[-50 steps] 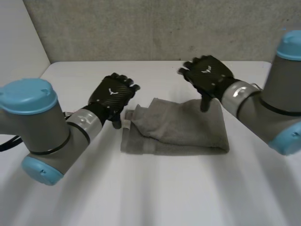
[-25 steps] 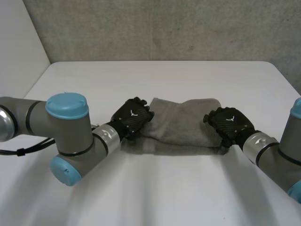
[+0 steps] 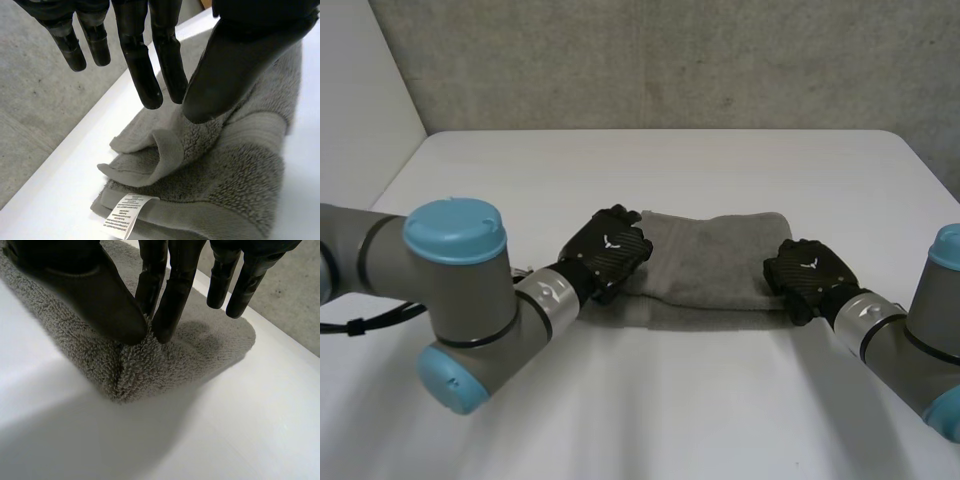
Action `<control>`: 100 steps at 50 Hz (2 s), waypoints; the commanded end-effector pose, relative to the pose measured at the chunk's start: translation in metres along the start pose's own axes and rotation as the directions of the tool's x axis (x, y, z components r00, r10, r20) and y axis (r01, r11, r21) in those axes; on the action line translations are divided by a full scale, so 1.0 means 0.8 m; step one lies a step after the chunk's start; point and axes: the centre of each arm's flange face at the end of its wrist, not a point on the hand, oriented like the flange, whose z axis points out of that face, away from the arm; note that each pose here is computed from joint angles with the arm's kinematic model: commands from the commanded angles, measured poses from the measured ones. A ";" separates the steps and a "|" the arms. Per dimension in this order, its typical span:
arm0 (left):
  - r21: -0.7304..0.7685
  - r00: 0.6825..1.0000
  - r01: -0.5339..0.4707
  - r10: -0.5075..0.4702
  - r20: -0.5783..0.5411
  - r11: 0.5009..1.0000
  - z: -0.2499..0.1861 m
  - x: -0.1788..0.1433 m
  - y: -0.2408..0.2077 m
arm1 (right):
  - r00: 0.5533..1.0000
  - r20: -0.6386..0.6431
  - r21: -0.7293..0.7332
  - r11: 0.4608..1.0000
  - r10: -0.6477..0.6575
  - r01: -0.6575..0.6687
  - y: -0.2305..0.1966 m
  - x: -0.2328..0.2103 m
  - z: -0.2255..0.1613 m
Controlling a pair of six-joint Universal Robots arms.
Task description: Fold the towel.
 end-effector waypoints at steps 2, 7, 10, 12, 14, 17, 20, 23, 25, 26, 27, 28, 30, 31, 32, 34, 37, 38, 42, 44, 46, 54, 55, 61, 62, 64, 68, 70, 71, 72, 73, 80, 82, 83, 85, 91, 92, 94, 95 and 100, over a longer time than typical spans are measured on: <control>-0.016 1.000 0.018 -0.018 0.013 1.000 -0.038 0.006 -0.007 | 1.000 0.014 -0.001 1.000 0.009 -0.009 0.003 0.002 -0.006; -0.024 0.999 0.021 -0.021 0.024 0.999 -0.048 0.007 -0.001 | 0.999 0.032 0.004 1.000 0.012 -0.012 0.002 -0.002 -0.012; -0.018 0.999 0.020 -0.019 0.035 1.000 -0.046 0.005 0.003 | 0.999 0.049 0.006 1.000 0.013 -0.014 0.003 -0.005 -0.014; -0.012 0.999 0.018 -0.018 0.046 1.000 -0.043 0.002 0.004 | 0.999 0.048 0.007 1.000 0.012 -0.013 0.002 -0.006 -0.014; 0.000 0.998 0.014 -0.014 0.060 1.000 -0.040 -0.003 0.003 | 0.999 0.047 0.008 1.000 0.010 -0.010 0.002 -0.005 -0.014; 0.026 0.996 0.003 -0.005 0.087 1.000 -0.032 -0.009 0.000 | 0.999 0.047 0.009 1.000 0.011 -0.011 0.001 -0.005 -0.014; 0.043 0.994 -0.006 0.002 0.105 0.999 -0.017 -0.014 0.003 | 0.999 0.045 0.012 1.000 0.010 -0.010 0.000 -0.005 -0.015; 0.054 0.995 -0.011 0.006 0.099 0.998 -0.005 -0.016 0.005 | 0.999 0.045 0.012 1.000 0.010 -0.010 0.000 -0.005 -0.015; 0.053 0.995 -0.015 0.010 0.096 0.999 0.001 -0.016 0.009 | 0.999 0.045 0.012 1.000 0.010 -0.010 0.000 -0.005 -0.015; 0.048 0.996 -0.013 0.008 0.093 0.999 0.006 -0.015 0.014 | 0.999 0.045 0.012 1.000 0.010 -0.010 0.000 -0.005 -0.015; 0.041 0.996 -0.011 0.008 0.086 0.999 0.012 -0.014 0.019 | 0.999 0.045 0.012 1.000 0.010 -0.010 0.000 -0.005 -0.015; 0.041 0.996 -0.011 0.008 0.086 0.999 0.012 -0.014 0.019 | 0.999 0.045 0.012 1.000 0.010 -0.010 0.000 -0.005 -0.015; 0.035 0.998 -0.007 0.005 0.061 0.999 0.022 -0.010 0.028 | 0.999 0.042 0.012 1.000 0.010 -0.010 0.000 -0.004 -0.015; 0.035 0.998 -0.007 0.005 0.061 0.999 0.022 -0.010 0.028 | 0.999 0.042 0.012 1.000 0.010 -0.010 0.000 -0.004 -0.015; 0.036 0.999 -0.005 0.003 0.042 0.999 0.025 -0.006 0.032 | 0.999 0.042 0.012 1.000 0.010 -0.010 0.000 -0.004 -0.015; 0.038 1.000 -0.004 0.003 0.024 0.999 0.027 -0.003 0.036 | 0.999 0.041 0.013 1.000 0.009 -0.010 -0.001 -0.003 -0.014; 0.038 1.000 -0.003 0.002 0.006 0.999 0.031 0.001 0.041 | 0.999 0.041 0.012 1.000 0.010 -0.011 0.000 -0.003 -0.015; 0.038 1.000 -0.003 0.002 0.006 0.999 0.034 0.001 0.043 | 0.999 0.041 0.012 1.000 0.010 -0.011 0.000 -0.003 -0.015; 0.041 1.000 -0.004 0.004 0.008 0.999 0.040 -0.001 0.045 | 0.999 0.041 0.012 1.000 0.010 -0.011 0.000 -0.003 -0.015; 0.043 1.000 -0.005 0.004 0.009 0.999 0.041 -0.001 0.045 | 0.999 0.041 0.012 1.000 0.010 -0.011 0.000 -0.003 -0.015; 0.043 1.000 -0.004 0.003 0.011 0.999 0.040 -0.001 0.044 | 0.999 0.041 0.010 1.000 0.011 -0.011 0.000 -0.004 -0.015; 0.047 1.000 0.003 -0.004 0.016 0.999 0.037 -0.002 0.039 | 0.999 0.037 0.009 1.000 0.011 -0.011 0.000 -0.003 -0.015; 0.043 1.000 0.006 -0.006 0.010 0.999 0.035 0.001 0.039 | 0.999 0.034 0.008 1.000 0.011 -0.011 0.000 -0.003 -0.015; 0.039 1.000 0.005 -0.005 0.018 0.999 0.024 0.000 0.034 | 1.000 0.028 0.007 1.000 0.011 -0.011 0.000 -0.001 -0.016; 0.046 1.000 0.004 -0.005 0.021 0.999 0.019 -0.001 0.029 | 1.000 0.028 0.006 1.000 0.011 -0.011 0.000 -0.002 -0.017; 0.046 1.000 0.004 -0.005 0.021 0.999 0.014 -0.001 0.026 | 1.000 0.028 0.009 1.000 0.010 -0.010 -0.001 -0.002 -0.019; 0.049 1.000 0.006 -0.007 0.024 0.999 -0.004 0.000 0.017 | 1.000 0.025 0.018 1.000 0.006 -0.006 -0.005 -0.002 -0.023; 0.052 1.000 0.004 -0.005 0.024 0.999 -0.012 0.002 0.013 | 1.000 0.024 0.021 1.000 0.006 -0.007 -0.006 -0.002 -0.025; 0.054 1.000 0.002 -0.003 0.023 0.999 -0.018 0.003 0.011 | 1.000 0.024 0.024 1.000 0.005 -0.006 -0.008 -0.002 -0.026; 0.054 1.000 0.002 -0.003 0.023 0.999 -0.018 0.003 0.011 | 1.000 0.024 0.024 1.000 0.005 -0.006 -0.008 -0.002 -0.026; 0.059 1.000 0.000 -0.002 0.023 0.998 -0.021 0.004 0.010 | 1.000 0.025 0.028 1.000 0.004 -0.005 -0.009 -0.002 -0.027; 0.049 1.000 0.002 -0.003 0.027 0.999 -0.023 0.006 0.015 | 1.000 0.026 0.027 1.000 0.005 -0.005 -0.008 -0.003 -0.027; 0.028 1.000 0.003 -0.003 0.006 1.000 -0.028 0.016 0.022 | 1.000 0.027 0.026 1.000 0.005 -0.006 -0.008 -0.004 -0.029; 0.028 1.000 0.003 -0.003 0.006 1.000 -0.028 0.016 0.022 | 1.000 0.027 0.026 1.000 0.005 -0.006 -0.008 -0.004 -0.029; 0.019 1.000 0.007 -0.006 -0.008 1.000 -0.032 0.023 0.026 | 1.000 0.023 0.022 1.000 0.006 -0.006 -0.008 -0.005 -0.032; 0.010 1.000 0.009 -0.009 -0.018 1.000 -0.032 0.029 0.031 | 1.000 0.020 0.016 1.000 0.007 -0.007 -0.006 -0.005 -0.033; 0.003 1.000 0.011 -0.011 -0.013 1.000 -0.031 0.028 0.034 | 1.000 0.019 0.014 1.000 0.008 -0.008 -0.005 -0.005 -0.034; -0.002 1.000 0.010 -0.010 -0.004 1.000 -0.028 0.026 0.035 | 1.000 0.015 0.010 1.000 0.011 -0.011 -0.003 -0.003 -0.035; -0.007 1.000 0.008 -0.008 0.011 1.000 -0.027 0.023 0.036 | 1.000 0.002 0.010 1.000 0.014 -0.014 -0.002 0.001 -0.035; -0.013 0.999 0.007 -0.007 0.044 1.000 -0.024 0.016 0.035 | 1.000 -0.019 0.008 1.000 0.020 -0.020 0.004 0.007 -0.036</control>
